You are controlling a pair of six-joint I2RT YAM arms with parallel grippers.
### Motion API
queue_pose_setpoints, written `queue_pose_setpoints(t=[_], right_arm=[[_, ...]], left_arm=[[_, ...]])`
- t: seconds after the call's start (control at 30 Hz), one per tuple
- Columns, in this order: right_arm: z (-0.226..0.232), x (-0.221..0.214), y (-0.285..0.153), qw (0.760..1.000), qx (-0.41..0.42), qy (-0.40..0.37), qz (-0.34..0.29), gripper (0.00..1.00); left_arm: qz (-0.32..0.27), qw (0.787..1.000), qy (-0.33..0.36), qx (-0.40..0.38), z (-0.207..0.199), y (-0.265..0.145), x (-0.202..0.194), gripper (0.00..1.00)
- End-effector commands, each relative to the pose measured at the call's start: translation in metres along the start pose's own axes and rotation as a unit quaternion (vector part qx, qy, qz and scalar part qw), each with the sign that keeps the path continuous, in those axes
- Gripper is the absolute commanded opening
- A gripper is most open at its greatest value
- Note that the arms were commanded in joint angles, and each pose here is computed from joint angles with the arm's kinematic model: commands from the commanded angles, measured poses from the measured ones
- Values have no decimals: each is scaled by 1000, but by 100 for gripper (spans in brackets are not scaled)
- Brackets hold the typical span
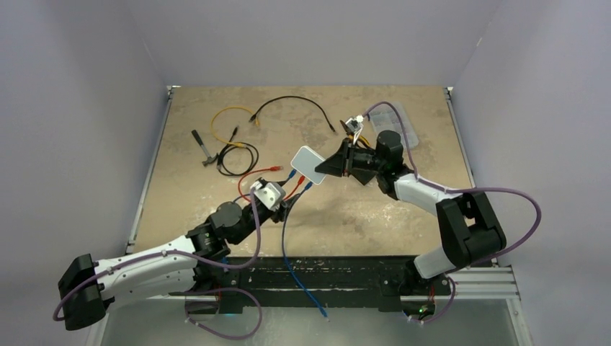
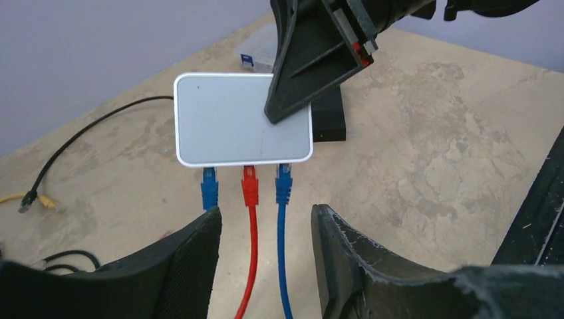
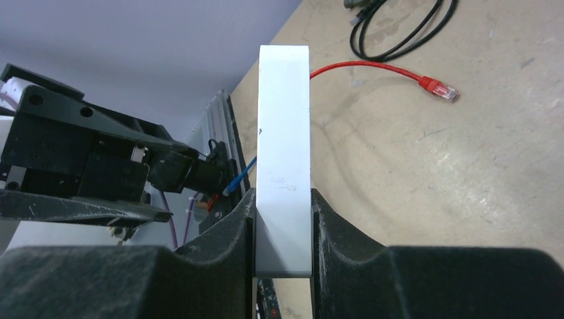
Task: Insert the plug into the switch port
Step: Move the switch port to the corner of the board.
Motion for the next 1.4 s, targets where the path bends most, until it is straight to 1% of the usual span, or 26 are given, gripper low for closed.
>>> queue_pose_setpoints(t=[0.0,0.13,0.2,0.23,0.4,0.5,0.63,0.73,0.83,0.97,1.1,1.23,1.37], right_arm=[[18,45,3,997,8,-55,-51,0],[21,67,7,995,3,-59,-80,0],[22,81,8,993,-3,-61,-102,0],[22,88,8,992,-5,-61,-111,0],[19,122,-3,986,-18,-66,-151,0],[16,134,-11,984,-27,-65,-167,0],[11,139,-14,982,-38,-58,-176,0],[9,143,-12,981,-41,-55,-182,0],[5,152,-11,976,-52,-56,-202,0],[2,152,-11,973,-48,-36,-222,0],[-3,163,-12,965,-70,-43,-250,0],[-14,159,-10,964,-78,-24,-253,0],[-11,151,-12,966,-65,-14,-251,0]], left_arm=[[51,996,-56,45,8,-6,8,53],[69,989,-98,91,17,-13,18,58],[69,984,-125,111,22,-17,28,62],[78,981,-133,121,24,-21,30,64],[96,966,-173,167,35,-38,52,80],[112,962,-176,176,39,-48,64,88],[128,958,-144,213,53,-59,76,98],[145,958,-107,225,60,-62,83,99],[149,953,-74,252,69,-65,79,99],[145,950,-80,264,80,-65,65,99],[152,944,-83,282,97,-65,45,99],[182,932,-70,305,114,-63,31,97],[192,930,-83,302,119,-61,25,95]])
Point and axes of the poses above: each gripper's point midway between its finger pads, its own y axis out along the fingers, its own z axis along the line the jaws close on, x = y × z, the point moved 5 cm from there along -y, back along the fingers, and after that the axes turned 2 degrees about -y, right-handed, at the moved point
